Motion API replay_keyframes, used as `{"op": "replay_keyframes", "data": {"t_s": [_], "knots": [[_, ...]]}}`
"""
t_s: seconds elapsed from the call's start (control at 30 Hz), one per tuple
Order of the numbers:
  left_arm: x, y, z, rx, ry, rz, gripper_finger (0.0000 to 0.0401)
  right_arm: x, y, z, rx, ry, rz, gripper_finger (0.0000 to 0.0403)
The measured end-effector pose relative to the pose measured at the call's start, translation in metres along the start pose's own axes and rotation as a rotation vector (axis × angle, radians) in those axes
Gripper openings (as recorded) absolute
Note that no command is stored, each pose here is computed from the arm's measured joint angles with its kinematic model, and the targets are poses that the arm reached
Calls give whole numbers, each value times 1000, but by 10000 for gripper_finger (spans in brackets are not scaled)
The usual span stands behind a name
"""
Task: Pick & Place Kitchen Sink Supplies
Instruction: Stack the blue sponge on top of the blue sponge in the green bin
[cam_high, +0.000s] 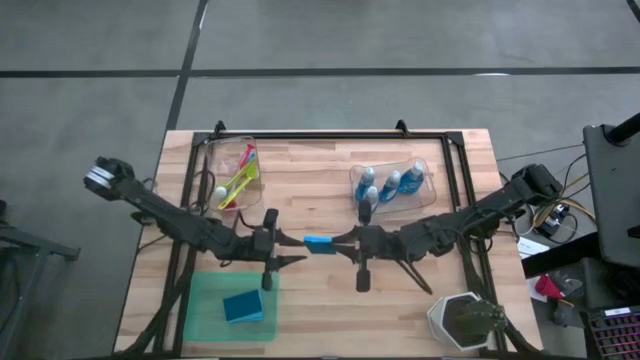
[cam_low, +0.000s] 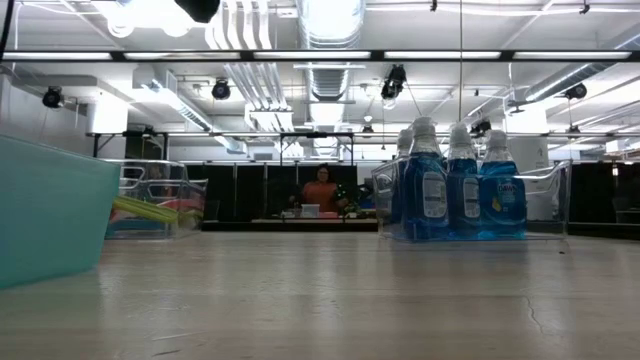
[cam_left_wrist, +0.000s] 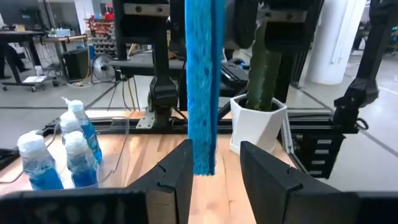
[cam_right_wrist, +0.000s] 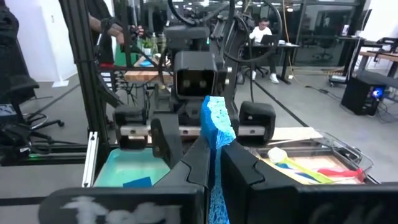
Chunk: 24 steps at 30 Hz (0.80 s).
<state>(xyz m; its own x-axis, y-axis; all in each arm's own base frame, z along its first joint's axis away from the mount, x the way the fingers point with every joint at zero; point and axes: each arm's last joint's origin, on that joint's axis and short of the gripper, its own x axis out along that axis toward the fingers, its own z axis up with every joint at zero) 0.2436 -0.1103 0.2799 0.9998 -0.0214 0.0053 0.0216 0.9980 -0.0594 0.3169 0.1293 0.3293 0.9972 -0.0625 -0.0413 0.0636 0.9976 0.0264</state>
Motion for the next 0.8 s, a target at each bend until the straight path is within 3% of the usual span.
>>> {"op": "replay_keyframes", "data": {"t_s": [0.3, 0.8], "knots": [[10, 2, -5, -3, -33, 69, 126, 0, 0, 0, 1, -3, 0, 18], [12, 6, -6, 20, -32, 63, 126, 10, -3, -7, 6, -9, -19, 18]]}}
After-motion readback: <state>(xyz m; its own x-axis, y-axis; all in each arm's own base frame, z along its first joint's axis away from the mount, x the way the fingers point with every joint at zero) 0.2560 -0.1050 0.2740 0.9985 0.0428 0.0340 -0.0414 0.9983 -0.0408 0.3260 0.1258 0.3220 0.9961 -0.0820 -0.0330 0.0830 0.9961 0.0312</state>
